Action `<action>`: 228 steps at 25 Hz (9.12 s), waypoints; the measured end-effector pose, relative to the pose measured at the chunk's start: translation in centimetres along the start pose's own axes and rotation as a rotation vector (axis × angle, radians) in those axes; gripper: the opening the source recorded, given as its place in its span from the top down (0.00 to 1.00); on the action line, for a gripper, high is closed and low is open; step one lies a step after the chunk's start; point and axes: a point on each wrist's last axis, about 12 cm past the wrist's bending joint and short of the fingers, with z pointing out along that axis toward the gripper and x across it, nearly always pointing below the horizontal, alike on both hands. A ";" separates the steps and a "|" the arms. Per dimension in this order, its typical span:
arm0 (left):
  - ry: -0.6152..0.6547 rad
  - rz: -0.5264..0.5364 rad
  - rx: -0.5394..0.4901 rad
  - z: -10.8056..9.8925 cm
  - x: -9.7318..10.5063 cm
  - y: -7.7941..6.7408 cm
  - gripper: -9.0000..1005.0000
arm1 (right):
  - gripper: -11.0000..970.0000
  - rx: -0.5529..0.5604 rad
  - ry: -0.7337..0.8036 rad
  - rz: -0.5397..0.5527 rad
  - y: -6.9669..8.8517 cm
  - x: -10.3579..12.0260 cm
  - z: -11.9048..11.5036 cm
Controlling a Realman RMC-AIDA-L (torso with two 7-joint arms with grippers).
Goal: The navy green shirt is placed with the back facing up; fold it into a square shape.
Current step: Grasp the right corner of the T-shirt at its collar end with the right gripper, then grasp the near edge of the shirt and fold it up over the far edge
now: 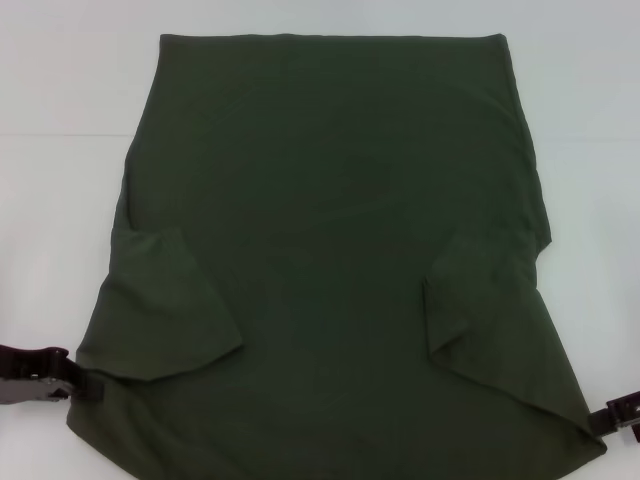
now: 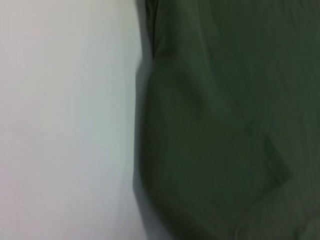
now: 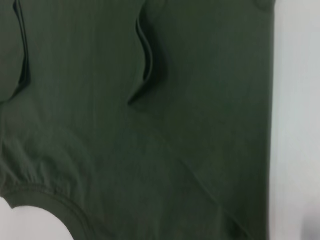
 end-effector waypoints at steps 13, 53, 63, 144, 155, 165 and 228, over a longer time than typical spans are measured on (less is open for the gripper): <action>0.006 -0.001 0.006 0.2 0.1 -0.1 0.97 | 0.09 0.028 0.016 -0.052 0.7 -0.5 2.0; 0.012 0.005 0.006 0.3 0.1 -0.2 0.97 | 0.14 0.024 0.034 -0.095 2.1 -1.2 3.7; 0.012 0.004 0.008 0.4 0.2 -0.2 0.97 | 0.16 -0.014 0.058 -0.129 3.7 -2.0 4.8; -0.306 -0.032 0.470 -2.9 1.1 -0.6 0.97 | 0.92 -0.432 -0.387 -0.294 0.2 2.4 -1.2; -0.484 -0.092 0.503 -0.1 0.6 -0.2 0.97 | 0.92 -0.358 -0.656 -0.204 -1.4 1.7 0.9; -0.612 -0.115 0.475 1.1 0.5 0.2 0.97 | 0.92 -0.296 -0.817 -0.154 -2.0 0.8 1.9; -0.905 0.008 0.217 8.0 -5.0 -4.0 0.97 | 0.81 -0.070 -0.964 -0.037 -1.4 -4.7 6.0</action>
